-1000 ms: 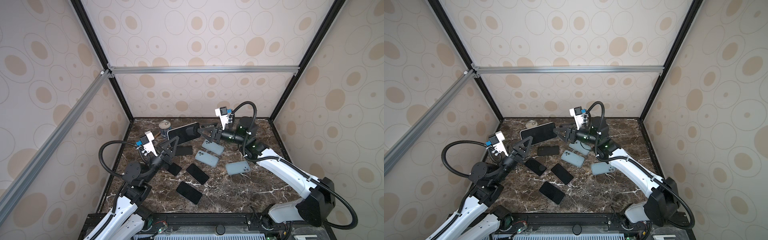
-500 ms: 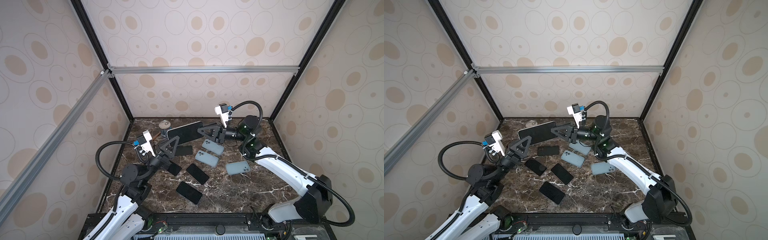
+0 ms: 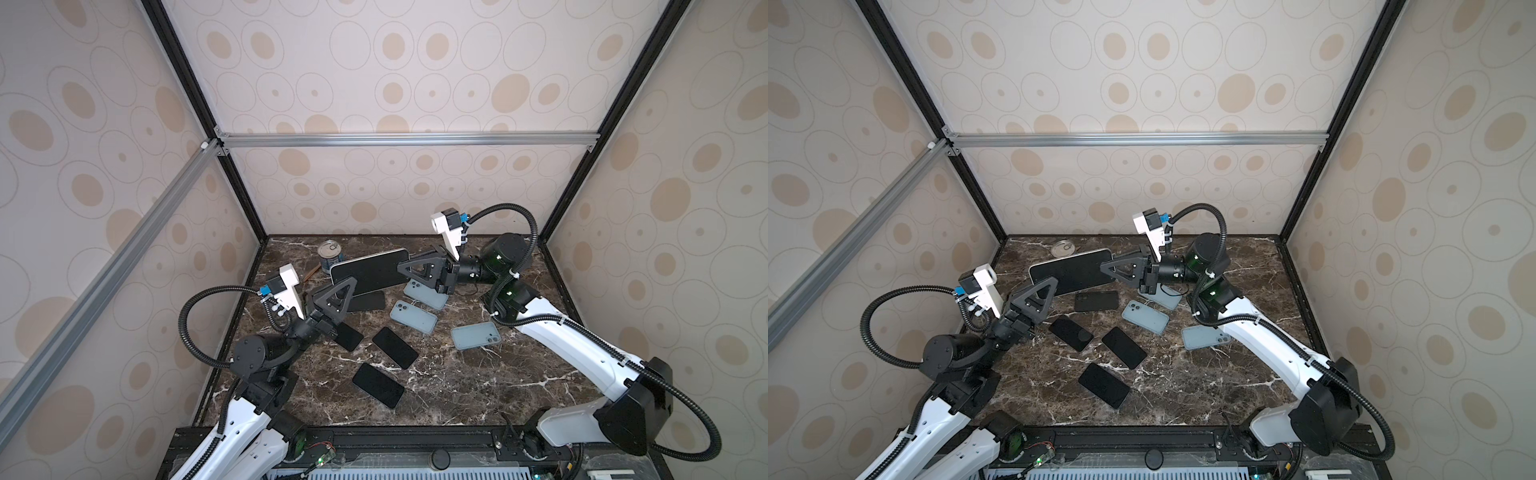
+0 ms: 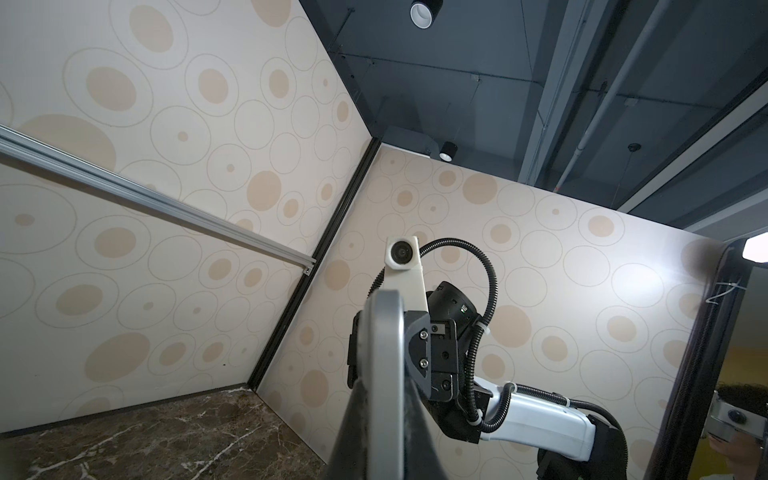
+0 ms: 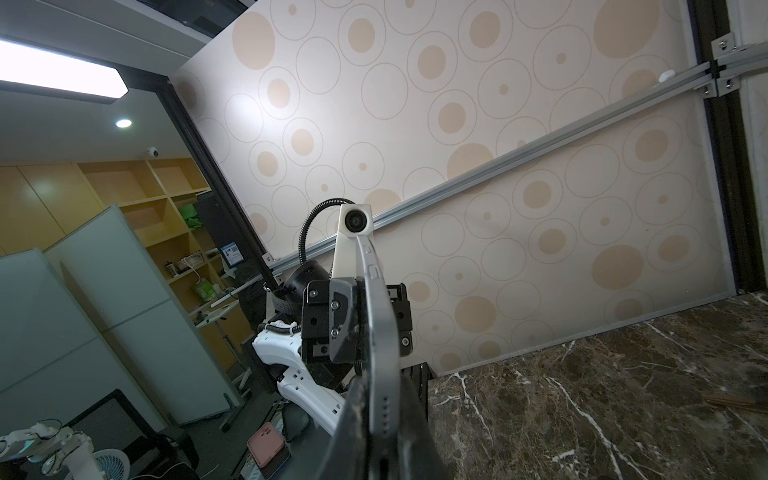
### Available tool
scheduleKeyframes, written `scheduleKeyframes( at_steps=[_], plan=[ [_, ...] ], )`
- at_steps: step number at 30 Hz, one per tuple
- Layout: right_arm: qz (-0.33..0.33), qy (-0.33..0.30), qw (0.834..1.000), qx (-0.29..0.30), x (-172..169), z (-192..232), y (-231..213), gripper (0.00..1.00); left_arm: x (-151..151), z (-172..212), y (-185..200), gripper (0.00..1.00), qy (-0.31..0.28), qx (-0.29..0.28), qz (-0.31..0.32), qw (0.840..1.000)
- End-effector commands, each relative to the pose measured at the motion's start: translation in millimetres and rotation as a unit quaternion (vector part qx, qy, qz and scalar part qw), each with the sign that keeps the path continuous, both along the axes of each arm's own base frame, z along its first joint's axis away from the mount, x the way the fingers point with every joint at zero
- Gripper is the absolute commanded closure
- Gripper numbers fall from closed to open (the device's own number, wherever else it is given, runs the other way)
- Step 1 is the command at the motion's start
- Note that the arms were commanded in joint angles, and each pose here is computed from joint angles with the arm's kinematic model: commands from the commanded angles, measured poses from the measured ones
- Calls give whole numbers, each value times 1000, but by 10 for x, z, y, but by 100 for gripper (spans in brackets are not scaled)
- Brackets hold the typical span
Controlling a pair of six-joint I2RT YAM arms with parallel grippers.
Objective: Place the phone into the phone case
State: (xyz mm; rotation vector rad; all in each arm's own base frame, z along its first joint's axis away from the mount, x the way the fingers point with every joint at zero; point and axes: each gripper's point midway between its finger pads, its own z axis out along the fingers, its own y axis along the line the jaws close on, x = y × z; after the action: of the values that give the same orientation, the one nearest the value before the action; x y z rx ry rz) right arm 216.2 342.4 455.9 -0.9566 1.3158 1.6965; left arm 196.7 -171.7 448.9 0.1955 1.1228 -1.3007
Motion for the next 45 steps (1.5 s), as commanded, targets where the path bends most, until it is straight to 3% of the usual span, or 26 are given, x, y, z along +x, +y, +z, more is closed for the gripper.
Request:
scheduleKeyframes(
  at_steps=[1, 4, 6, 10, 14, 19, 23, 25, 27, 32, 36, 39, 45],
  plan=[
    [-15, -19, 1000, 10, -55, 106, 0, 100, 17, 197, 120, 75, -31, 2, 51, 998],
    [-63, -15, 998, 12, 71, 120, -33, 100, 145, 135, 223, 43, -15, 17, 106, 994],
    [-100, -15, 995, 5, 181, 81, -49, 100, 282, 78, 364, 30, 15, 24, 162, 986],
    [-163, 7, 986, -27, 439, -79, -113, 100, 454, -75, 622, 23, 71, 34, 246, 966],
    [-191, 30, 981, -36, 579, -186, -141, 100, 543, -219, 818, 24, 107, 65, 311, 942],
    [-227, 55, 969, -73, 763, -299, -141, 100, 723, -409, 977, 26, 149, 165, 388, 895],
    [-296, 68, 940, -157, 1026, -622, -209, 100, 978, -670, 961, 27, 178, 281, 416, 846],
    [-334, 84, 919, -194, 1187, -821, -269, 100, 1096, -826, 927, 28, 186, 318, 414, 832],
    [-344, 100, 906, -226, 1297, -1021, -250, 100, 1234, -1007, 890, 30, 196, 338, 402, 828],
    [-309, 158, 898, -269, 1465, -1362, -5, 100, 1622, -1590, 718, 30, 252, 360, 310, 843],
    [-296, 204, 888, -288, 1620, -1590, 172, 100, 1889, -2098, 665, 32, 316, 362, 257, 838],
    [-276, 232, 884, -297, 1724, -1770, 329, 100, 2000, -2380, 591, 37, 336, 358, 217, 844],
    [-248, 289, 865, -327, 1875, -2209, 553, 100, 2087, -2831, 715, 35, 388, 356, 200, 826]
  ],
)
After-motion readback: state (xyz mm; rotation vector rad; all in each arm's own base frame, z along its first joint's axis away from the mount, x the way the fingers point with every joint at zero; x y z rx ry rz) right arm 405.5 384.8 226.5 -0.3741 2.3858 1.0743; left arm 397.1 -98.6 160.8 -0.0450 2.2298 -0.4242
